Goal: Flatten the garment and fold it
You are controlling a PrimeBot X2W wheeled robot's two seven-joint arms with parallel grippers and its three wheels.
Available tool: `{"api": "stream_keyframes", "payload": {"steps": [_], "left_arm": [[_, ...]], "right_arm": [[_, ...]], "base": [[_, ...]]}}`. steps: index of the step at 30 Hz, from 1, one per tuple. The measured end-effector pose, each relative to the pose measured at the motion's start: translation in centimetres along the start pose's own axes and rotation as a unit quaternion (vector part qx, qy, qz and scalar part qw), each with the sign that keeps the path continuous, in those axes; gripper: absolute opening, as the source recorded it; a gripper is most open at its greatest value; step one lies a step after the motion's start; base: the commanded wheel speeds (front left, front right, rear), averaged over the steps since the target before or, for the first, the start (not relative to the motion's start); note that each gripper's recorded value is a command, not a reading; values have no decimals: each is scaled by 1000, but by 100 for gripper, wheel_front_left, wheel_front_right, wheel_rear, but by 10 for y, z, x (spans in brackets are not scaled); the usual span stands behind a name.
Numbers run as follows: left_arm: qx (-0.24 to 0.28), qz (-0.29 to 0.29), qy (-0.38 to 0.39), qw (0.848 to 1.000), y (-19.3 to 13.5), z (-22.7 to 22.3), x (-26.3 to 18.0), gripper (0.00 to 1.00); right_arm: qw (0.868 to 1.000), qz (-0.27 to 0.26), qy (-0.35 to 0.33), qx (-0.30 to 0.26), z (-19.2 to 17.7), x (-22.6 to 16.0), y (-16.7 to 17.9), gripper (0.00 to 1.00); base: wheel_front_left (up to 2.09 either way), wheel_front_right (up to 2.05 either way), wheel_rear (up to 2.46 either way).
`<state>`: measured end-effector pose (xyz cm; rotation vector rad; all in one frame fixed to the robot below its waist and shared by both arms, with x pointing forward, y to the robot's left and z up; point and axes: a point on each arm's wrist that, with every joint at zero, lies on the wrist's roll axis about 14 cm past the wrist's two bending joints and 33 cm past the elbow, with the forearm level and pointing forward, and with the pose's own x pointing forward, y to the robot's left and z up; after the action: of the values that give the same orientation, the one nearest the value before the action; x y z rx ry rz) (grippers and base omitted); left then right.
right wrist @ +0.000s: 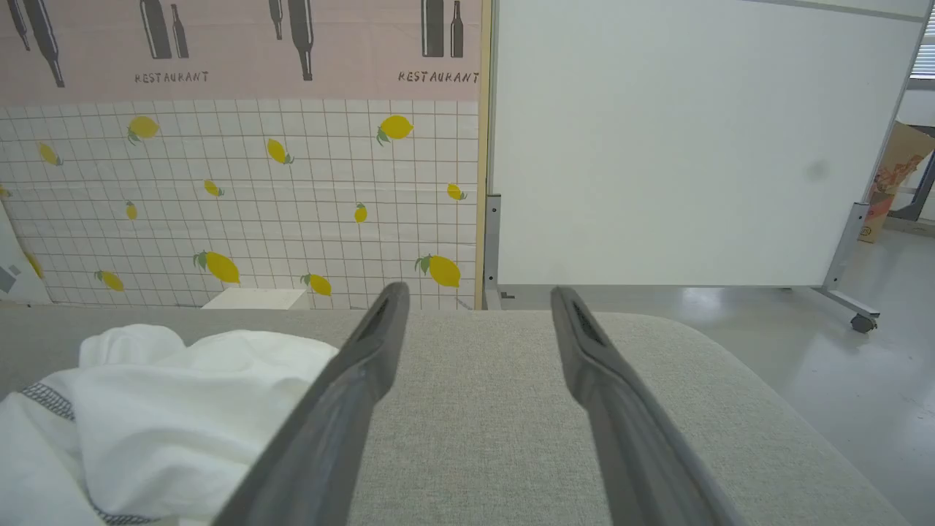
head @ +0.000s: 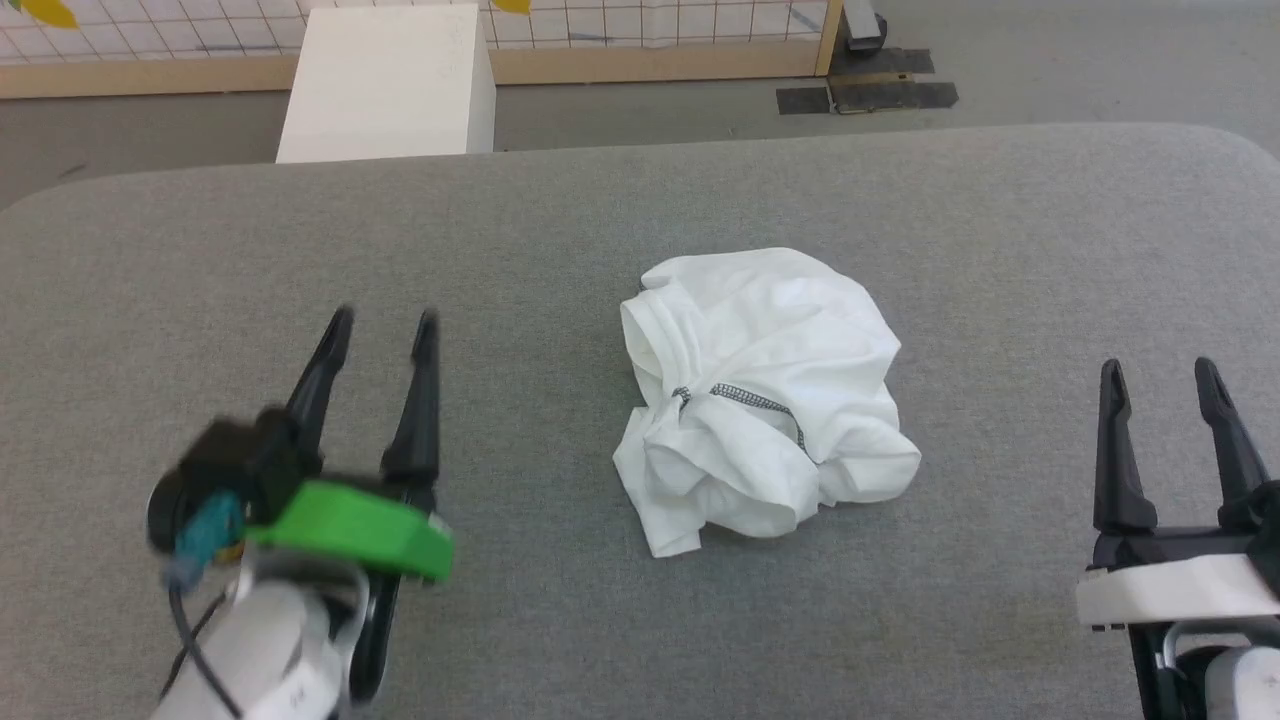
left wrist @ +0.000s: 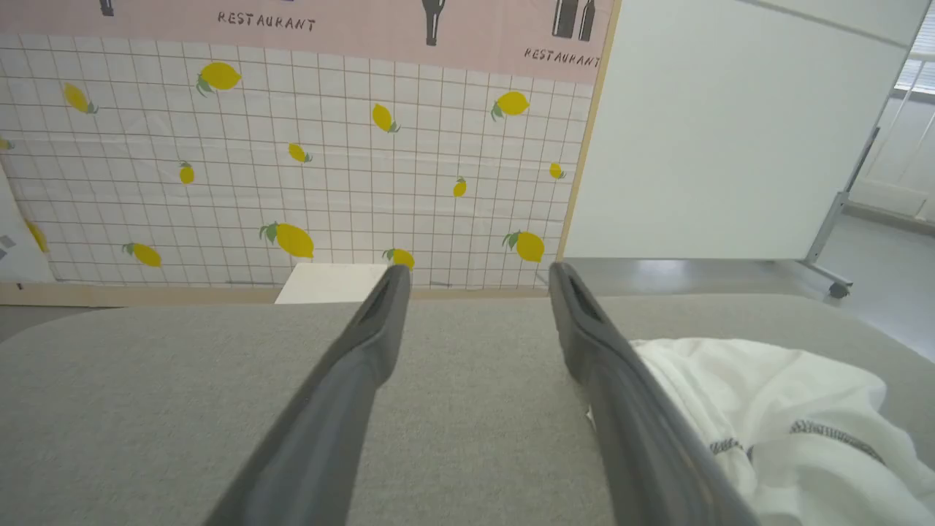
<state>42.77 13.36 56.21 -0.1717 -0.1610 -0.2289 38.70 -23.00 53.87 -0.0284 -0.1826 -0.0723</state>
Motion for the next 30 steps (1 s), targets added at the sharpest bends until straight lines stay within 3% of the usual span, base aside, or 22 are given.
{"api": "stream_keyframes", "payload": {"steps": [6,9,15,21,24,27,30], "left_arm": [[61,56,9,997,19,-7,-47,100],[35,88,16,995,23,-13,-62,100],[12,93,9,996,22,-14,-67,100],[13,96,11,995,27,-20,-66,100],[9,98,23,995,29,-29,-67,100],[5,102,30,994,31,-36,-66,100],[0,105,36,994,32,-42,-66,100]], "right_arm": [[1000,10,12,3,-6,-7,7,100],[1000,14,18,6,-10,-8,10,100],[999,28,36,16,-18,-7,20,100],[995,81,52,27,-7,23,59,100],[987,119,102,24,-15,38,81,100],[971,146,187,29,-38,44,92,100],[943,164,290,25,-71,42,100,100]], "base": [[0,0,0],[0,0,0],[0,0,0],[0,0,0],[0,0,0],[0,0,0],[0,0,0]]}}
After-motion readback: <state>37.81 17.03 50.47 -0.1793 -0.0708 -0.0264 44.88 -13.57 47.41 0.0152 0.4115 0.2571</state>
